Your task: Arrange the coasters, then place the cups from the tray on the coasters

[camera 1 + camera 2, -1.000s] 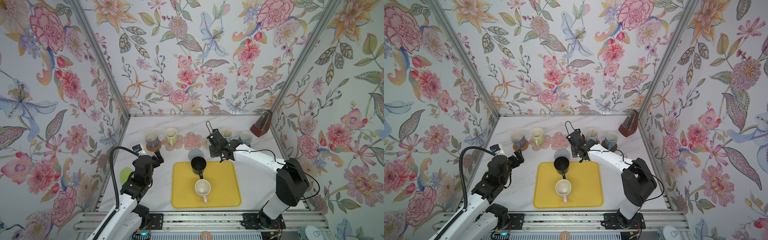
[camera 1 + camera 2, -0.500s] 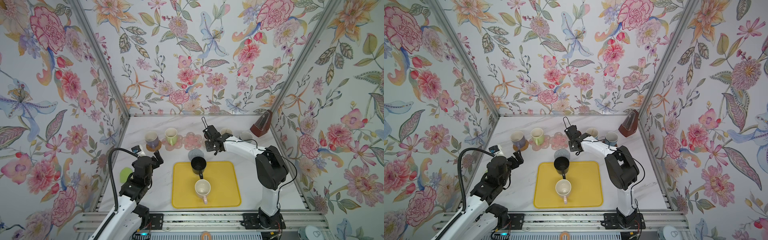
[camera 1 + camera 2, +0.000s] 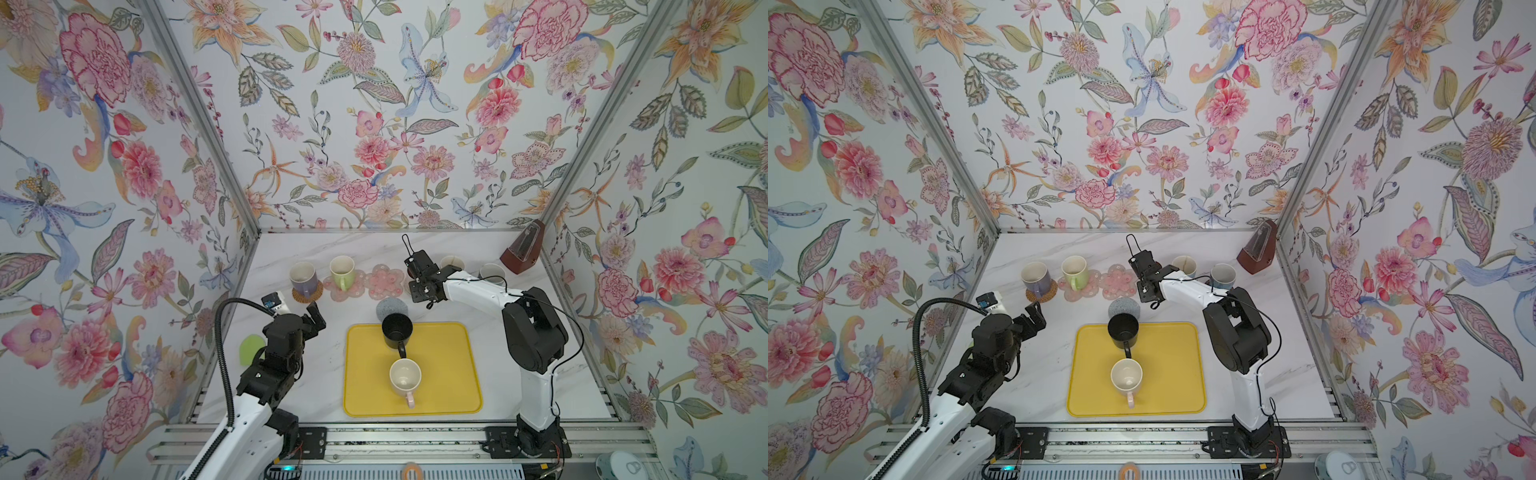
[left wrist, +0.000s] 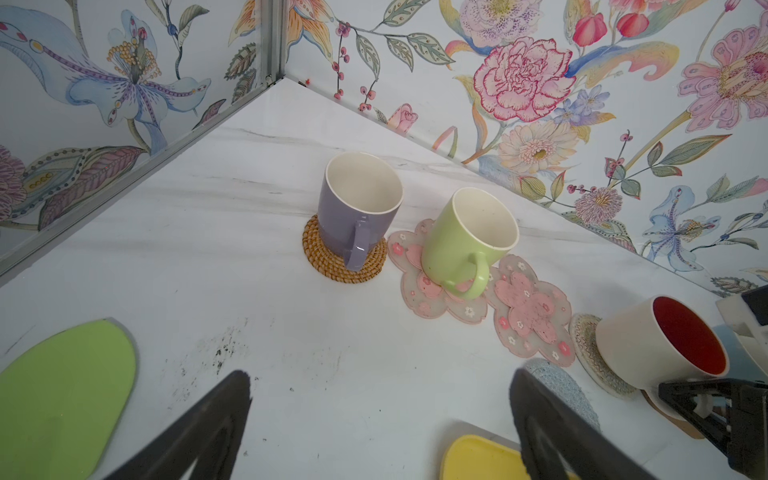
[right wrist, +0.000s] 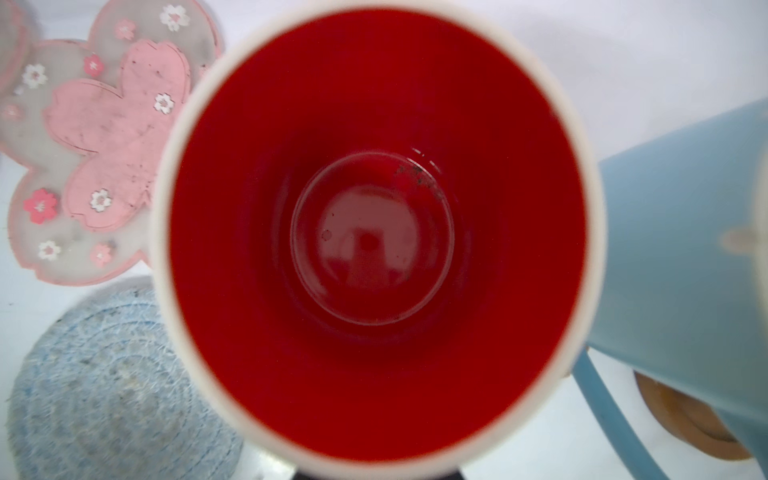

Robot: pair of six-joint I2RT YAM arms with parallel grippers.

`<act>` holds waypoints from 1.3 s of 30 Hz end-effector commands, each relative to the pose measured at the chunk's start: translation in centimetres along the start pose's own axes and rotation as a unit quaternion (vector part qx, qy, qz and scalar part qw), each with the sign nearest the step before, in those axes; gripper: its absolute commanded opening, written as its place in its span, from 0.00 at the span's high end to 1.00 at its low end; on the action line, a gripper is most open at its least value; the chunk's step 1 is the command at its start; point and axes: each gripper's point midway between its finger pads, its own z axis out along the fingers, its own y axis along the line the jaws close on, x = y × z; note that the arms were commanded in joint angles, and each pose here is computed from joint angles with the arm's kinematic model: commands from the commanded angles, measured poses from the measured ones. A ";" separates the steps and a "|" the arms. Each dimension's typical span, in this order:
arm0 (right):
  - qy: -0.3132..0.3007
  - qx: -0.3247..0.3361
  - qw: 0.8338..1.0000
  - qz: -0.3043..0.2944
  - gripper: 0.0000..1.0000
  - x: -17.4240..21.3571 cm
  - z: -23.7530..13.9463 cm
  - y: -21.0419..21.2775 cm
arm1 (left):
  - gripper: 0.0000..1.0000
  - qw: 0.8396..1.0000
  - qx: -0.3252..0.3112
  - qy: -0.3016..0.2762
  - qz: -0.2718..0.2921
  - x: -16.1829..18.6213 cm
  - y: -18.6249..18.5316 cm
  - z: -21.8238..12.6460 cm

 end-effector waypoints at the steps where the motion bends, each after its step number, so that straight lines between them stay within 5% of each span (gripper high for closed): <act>1: -0.047 -0.005 0.999 0.014 1.00 -3.4 -0.9 0.1 | 0.01 1.000 -0.007 0.007 -0.005 0.6 0.6 0.0; 25: -0.031 -0.005 0.999 0.026 0.99 -2.1 0.9 -0.1 | 0.01 1.000 -0.009 0.010 -0.006 0.7 0.7 -0.1; 33: -0.027 -0.009 0.999 0.033 0.92 -1.7 1.0 0.0 | 0.01 1.000 -0.009 0.010 -0.007 0.7 0.7 -0.1; 39: -0.039 -0.021 0.998 0.042 0.78 -2.1 0.0 0.1 | 0.01 1.000 -0.013 0.011 -0.006 0.8 0.9 -0.1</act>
